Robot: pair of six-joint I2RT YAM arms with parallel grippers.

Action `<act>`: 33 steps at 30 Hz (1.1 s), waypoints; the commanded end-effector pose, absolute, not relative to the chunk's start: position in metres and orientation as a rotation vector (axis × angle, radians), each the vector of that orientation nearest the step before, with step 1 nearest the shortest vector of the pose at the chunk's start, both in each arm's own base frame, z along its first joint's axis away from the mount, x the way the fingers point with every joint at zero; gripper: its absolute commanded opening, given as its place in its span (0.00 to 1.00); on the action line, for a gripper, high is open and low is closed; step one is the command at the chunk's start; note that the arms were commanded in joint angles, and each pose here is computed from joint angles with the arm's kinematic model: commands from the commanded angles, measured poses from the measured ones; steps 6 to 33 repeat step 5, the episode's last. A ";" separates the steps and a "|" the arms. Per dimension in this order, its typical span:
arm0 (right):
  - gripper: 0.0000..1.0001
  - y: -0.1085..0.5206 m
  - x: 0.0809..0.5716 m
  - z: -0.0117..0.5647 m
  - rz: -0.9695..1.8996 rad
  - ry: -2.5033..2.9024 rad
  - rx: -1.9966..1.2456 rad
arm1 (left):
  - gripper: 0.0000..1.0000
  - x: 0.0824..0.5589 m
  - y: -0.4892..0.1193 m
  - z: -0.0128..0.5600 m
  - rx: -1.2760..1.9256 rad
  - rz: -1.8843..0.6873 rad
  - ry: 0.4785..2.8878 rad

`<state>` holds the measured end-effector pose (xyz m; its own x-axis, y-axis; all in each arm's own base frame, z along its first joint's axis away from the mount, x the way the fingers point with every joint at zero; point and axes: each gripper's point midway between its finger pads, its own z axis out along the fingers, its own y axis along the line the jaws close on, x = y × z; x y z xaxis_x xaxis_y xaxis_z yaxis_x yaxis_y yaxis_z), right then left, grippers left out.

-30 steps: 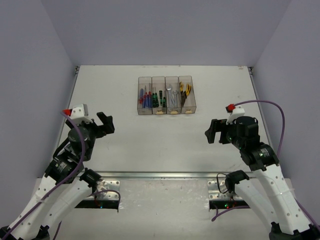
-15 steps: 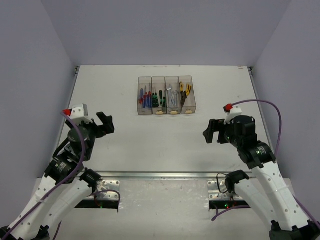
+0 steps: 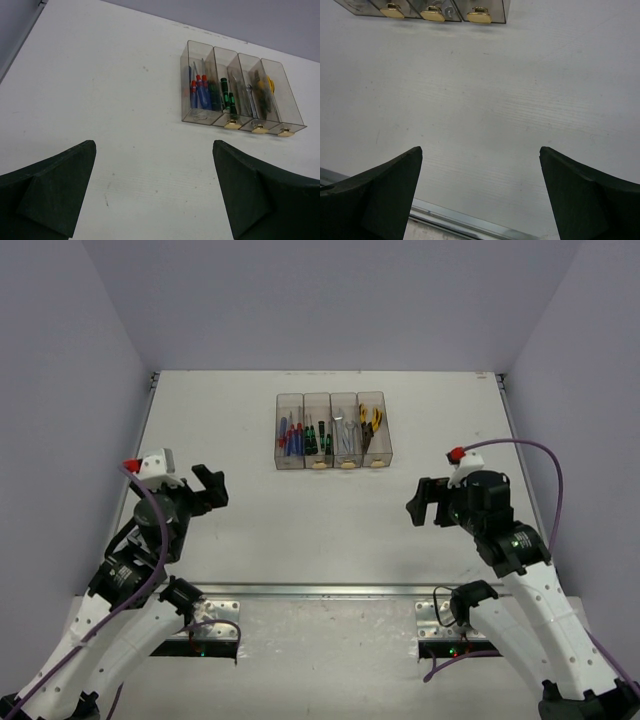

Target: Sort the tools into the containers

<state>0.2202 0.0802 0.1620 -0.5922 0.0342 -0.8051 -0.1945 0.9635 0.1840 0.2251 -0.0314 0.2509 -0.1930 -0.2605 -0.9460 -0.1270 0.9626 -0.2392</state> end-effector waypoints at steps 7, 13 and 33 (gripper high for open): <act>0.99 0.075 0.231 0.192 0.281 2.087 -0.085 | 1.00 0.225 -0.029 0.268 -0.302 -0.145 1.704; 0.99 0.075 0.231 0.192 0.281 2.087 -0.085 | 1.00 0.225 -0.029 0.268 -0.302 -0.145 1.704; 0.99 0.075 0.231 0.192 0.281 2.087 -0.085 | 1.00 0.225 -0.029 0.268 -0.302 -0.145 1.704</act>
